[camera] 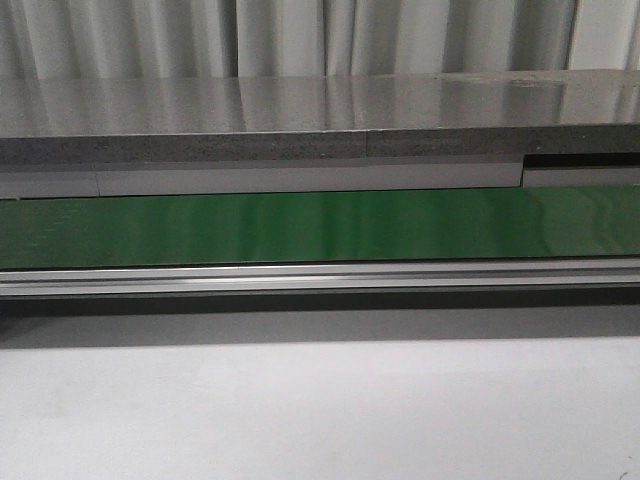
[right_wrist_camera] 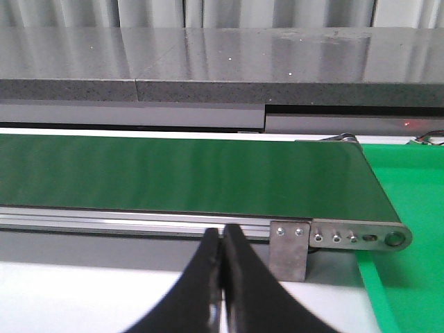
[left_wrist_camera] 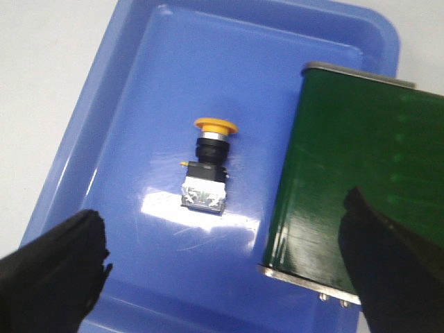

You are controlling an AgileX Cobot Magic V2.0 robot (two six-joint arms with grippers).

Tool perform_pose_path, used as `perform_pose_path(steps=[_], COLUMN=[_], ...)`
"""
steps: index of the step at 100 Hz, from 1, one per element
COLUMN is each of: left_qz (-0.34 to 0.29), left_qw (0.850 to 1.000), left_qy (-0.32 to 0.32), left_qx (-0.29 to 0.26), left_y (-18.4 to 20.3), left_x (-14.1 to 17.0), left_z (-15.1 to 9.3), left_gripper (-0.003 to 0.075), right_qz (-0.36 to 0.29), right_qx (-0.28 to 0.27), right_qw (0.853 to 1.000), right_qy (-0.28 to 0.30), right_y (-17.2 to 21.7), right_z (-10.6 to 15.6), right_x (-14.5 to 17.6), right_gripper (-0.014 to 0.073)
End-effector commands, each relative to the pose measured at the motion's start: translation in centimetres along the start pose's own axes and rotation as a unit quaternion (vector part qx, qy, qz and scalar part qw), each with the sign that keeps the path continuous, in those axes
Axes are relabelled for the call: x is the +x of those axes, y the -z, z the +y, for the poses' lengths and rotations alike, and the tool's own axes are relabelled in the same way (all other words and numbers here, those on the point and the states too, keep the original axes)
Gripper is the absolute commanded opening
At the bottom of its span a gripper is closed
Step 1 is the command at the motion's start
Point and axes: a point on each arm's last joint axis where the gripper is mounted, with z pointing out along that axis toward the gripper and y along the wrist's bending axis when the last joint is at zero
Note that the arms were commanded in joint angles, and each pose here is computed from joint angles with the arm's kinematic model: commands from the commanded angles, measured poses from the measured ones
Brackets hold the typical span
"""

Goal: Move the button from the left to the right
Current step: 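Close the left gripper around the black body of the yellow push button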

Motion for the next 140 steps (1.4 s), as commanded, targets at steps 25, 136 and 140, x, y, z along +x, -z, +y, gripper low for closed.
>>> perform_pose_path(steps=[25,136,140], left_qz=[0.005,0.119,0.124], left_qw=[1.0,0.993,0.992], left_qy=[0.022,0.019,0.019], left_qx=[-0.016,-0.013,-0.012], left_y=[-5.2,-15.5,-15.8], left_x=[-3.4,-1.6,-1.4], left_z=[1.7,1.5,1.5], left_gripper=[0.0641,0.0639,0.0639], right_qz=[-0.062,-0.062,-0.062], right_qx=[0.001,0.002,0.002], right_qw=[0.998,0.998,0.998], right_qy=[0.003,0.003,0.003], right_y=[0.3,0.3,0.3], right_z=[0.0,0.0,0.0], right_x=[-1.4,-1.4,-1.4], right_gripper=[-0.0067,-0.0067,-0.0067])
